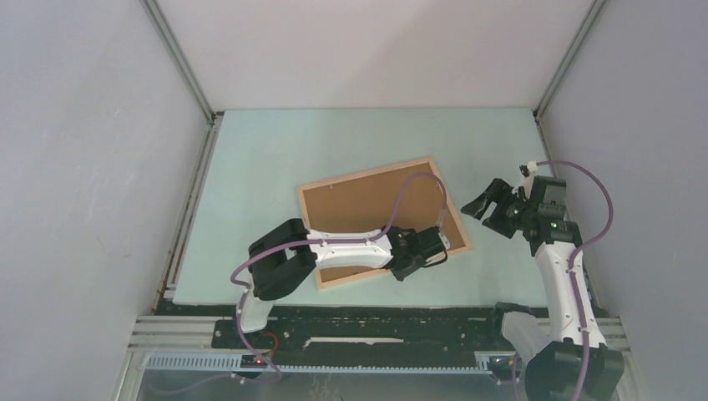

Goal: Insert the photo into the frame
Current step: Turn over the photo frame at the center of the board.

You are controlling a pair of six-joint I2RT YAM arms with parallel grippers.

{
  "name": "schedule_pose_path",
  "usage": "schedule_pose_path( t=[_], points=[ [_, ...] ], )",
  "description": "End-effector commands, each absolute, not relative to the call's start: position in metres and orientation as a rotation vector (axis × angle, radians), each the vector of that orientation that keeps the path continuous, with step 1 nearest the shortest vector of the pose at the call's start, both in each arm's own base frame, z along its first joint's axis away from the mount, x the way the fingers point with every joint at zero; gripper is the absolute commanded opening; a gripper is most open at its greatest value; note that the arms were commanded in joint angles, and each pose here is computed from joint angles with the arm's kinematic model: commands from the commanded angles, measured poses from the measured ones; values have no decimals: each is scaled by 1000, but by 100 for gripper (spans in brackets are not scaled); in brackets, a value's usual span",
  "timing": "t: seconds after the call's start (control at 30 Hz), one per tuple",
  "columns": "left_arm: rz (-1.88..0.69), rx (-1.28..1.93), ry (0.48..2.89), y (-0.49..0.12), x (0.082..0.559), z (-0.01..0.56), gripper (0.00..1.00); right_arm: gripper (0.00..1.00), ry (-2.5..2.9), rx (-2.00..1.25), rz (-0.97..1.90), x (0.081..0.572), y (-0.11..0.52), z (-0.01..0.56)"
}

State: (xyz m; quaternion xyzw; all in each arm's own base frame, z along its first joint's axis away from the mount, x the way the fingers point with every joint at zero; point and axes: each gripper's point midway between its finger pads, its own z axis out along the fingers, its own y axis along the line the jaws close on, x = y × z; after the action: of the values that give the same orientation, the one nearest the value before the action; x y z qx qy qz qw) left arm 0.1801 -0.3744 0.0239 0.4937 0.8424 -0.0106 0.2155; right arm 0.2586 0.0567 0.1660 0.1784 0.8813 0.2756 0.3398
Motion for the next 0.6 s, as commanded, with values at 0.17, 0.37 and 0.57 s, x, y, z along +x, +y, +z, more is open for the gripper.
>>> schedule_pose_path(
  t=[0.17,0.37,0.57],
  points=[
    [-35,1336,2281,-384,192,28,10,84,2271,502,645,264,43,166],
    [-98,1249,2154,-381,201,100,0,84,2246,671,435,267,10,171],
    [-69,1236,2099,-371,206,149,0,89,2260,767,505,273,13,168]
  ],
)
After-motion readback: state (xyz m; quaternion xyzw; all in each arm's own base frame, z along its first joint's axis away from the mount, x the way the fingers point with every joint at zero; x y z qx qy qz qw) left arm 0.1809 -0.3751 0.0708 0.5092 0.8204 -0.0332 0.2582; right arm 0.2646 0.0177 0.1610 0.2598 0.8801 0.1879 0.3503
